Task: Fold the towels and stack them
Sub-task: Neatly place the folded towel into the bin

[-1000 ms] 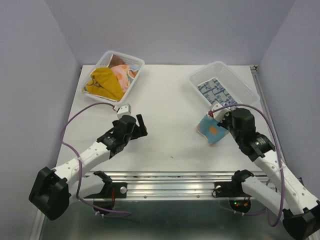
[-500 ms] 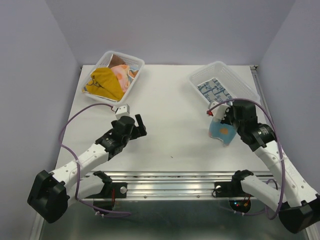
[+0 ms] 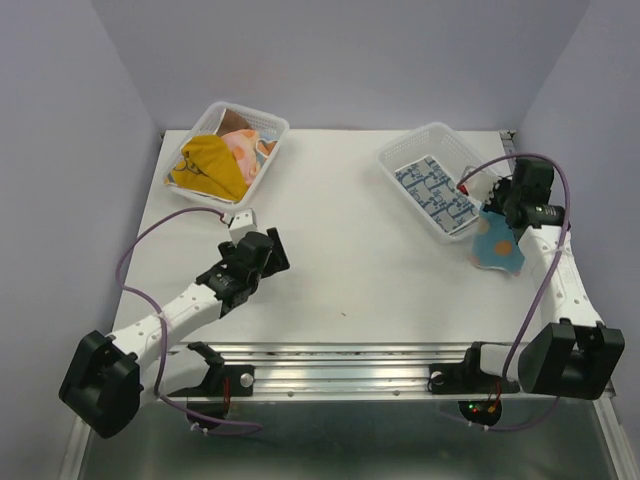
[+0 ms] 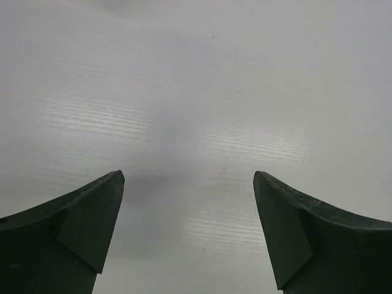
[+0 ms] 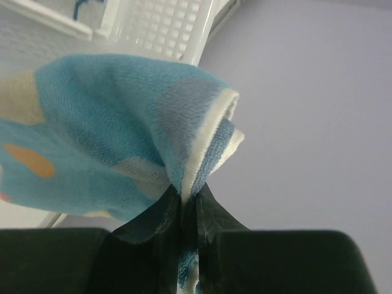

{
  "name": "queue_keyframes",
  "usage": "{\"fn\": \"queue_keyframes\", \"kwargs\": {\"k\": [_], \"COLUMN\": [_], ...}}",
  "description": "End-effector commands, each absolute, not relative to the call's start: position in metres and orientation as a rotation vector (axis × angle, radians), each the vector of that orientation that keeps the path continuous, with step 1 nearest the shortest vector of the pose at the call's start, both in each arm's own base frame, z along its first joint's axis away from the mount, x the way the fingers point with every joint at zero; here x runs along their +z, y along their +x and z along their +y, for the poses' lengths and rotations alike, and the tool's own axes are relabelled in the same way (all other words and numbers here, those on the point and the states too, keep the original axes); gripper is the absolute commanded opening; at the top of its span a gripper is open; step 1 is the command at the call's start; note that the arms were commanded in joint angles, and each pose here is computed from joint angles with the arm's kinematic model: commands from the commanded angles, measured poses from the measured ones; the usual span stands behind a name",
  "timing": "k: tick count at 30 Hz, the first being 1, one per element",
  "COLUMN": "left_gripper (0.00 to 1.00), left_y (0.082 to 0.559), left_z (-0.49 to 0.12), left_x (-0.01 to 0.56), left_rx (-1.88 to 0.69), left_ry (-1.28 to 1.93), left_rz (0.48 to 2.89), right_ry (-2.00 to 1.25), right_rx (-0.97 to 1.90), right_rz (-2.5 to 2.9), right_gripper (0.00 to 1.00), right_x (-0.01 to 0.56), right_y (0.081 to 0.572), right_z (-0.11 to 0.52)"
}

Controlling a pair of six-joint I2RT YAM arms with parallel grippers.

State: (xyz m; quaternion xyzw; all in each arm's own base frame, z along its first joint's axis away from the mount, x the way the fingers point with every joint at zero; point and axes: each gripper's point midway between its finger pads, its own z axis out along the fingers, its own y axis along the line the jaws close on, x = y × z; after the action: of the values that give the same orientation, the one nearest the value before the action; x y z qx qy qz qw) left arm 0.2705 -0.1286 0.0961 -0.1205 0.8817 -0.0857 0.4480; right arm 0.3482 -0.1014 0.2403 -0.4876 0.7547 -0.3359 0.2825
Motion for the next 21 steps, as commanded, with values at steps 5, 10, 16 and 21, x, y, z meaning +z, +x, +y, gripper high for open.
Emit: {"fn": "queue_keyframes", "kwargs": {"k": [5,10,16,21], "left_gripper": [0.99,0.99,0.99,0.99], "left_y": [0.282,0.283,0.284,0.285], "left_z": [-0.119,-0.117,-0.119,-0.121], "left_x": [0.106,0.104,0.102,0.1], "left_rx": [-0.128,-0.108,-0.106,-0.101], "left_ry": [-0.35,-0.354,-0.347,-0.337], "left_rz": [2.135,2.138,2.143,2.155], "right_ry": [-1.514,-1.531,-1.55,-1.542], "right_rx": [-0.868,-0.838,-0.709,-0.551], "right_rz": [1.453,1.428,1.27,1.183], "right_gripper": [0.01,0.01,0.01,0.01], "right_x": [0.274,0.265,0.269,0.268], "right_y": [0.415,0.433,0.444,0.445], "right_z": [-0.057,-0.053,-0.022,0.005]}}
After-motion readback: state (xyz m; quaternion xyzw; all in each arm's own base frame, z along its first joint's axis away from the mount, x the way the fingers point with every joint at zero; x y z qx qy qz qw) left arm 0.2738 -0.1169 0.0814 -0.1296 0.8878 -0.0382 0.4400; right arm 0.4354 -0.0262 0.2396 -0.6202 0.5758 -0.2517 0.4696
